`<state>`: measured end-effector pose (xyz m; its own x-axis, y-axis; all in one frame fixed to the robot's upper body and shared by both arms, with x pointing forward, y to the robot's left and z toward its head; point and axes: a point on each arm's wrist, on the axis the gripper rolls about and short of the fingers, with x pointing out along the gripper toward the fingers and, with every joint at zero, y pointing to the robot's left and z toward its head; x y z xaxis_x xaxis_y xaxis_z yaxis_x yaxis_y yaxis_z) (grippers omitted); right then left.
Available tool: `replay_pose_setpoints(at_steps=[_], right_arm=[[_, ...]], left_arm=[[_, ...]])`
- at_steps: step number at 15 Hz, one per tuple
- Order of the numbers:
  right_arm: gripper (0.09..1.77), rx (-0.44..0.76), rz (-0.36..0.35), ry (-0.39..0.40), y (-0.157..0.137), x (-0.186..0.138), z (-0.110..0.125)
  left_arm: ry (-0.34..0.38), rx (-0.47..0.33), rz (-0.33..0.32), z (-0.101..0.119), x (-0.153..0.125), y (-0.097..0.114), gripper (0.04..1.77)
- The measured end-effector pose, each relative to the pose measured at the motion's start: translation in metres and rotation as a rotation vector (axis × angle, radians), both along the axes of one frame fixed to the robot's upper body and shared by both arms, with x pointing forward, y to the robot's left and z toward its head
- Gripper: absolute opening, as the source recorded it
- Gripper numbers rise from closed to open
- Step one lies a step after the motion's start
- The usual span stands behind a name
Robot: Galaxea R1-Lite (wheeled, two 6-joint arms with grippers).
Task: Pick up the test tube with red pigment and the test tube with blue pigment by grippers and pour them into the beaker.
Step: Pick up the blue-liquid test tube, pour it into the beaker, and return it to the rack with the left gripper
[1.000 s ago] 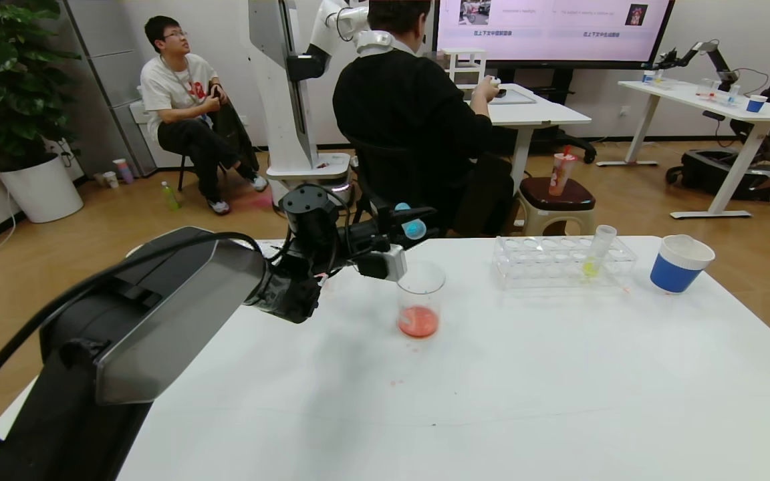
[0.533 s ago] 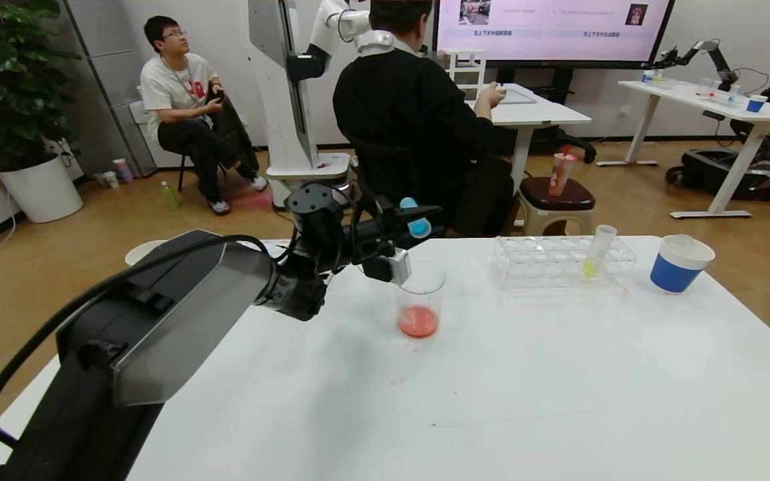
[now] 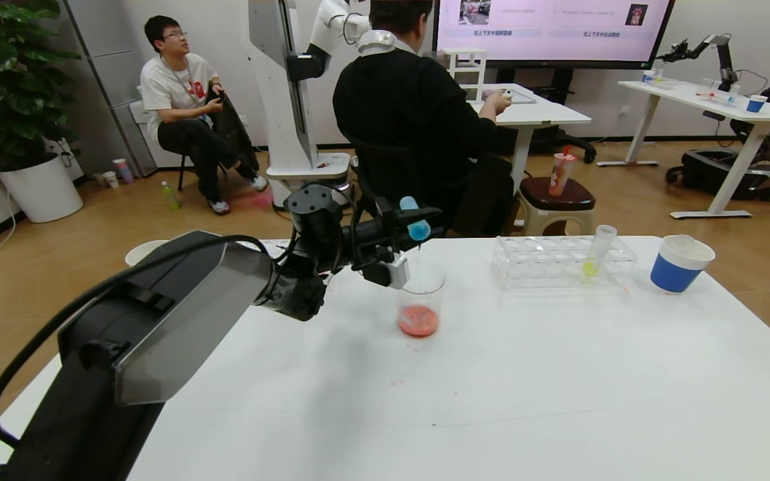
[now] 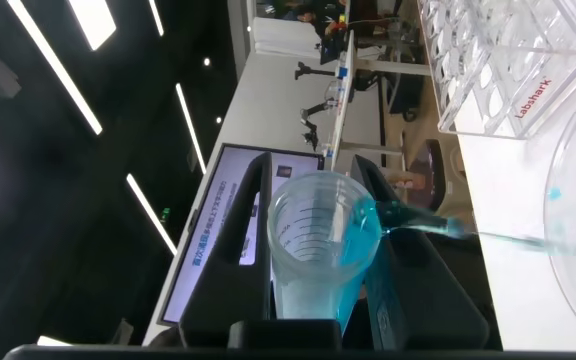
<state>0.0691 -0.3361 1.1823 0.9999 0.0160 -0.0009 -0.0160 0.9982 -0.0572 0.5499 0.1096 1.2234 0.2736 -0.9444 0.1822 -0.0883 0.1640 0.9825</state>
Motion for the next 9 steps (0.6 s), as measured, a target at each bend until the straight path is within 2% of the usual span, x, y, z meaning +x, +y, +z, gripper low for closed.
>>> replay_pose_setpoints(at_steps=[7, 9], right_arm=[[1.74, 0.0, 0.0, 0.0, 0.0, 0.0, 0.0], [1.74, 0.0, 0.0, 0.0, 0.0, 0.0, 0.0]], left_arm=[[-0.063, 0.02, 0.007, 0.0, 0.0006, 0.0016, 0.54], [-0.101, 0.035, -0.001, -0.0002, 0.0012, 0.0035, 0.54]])
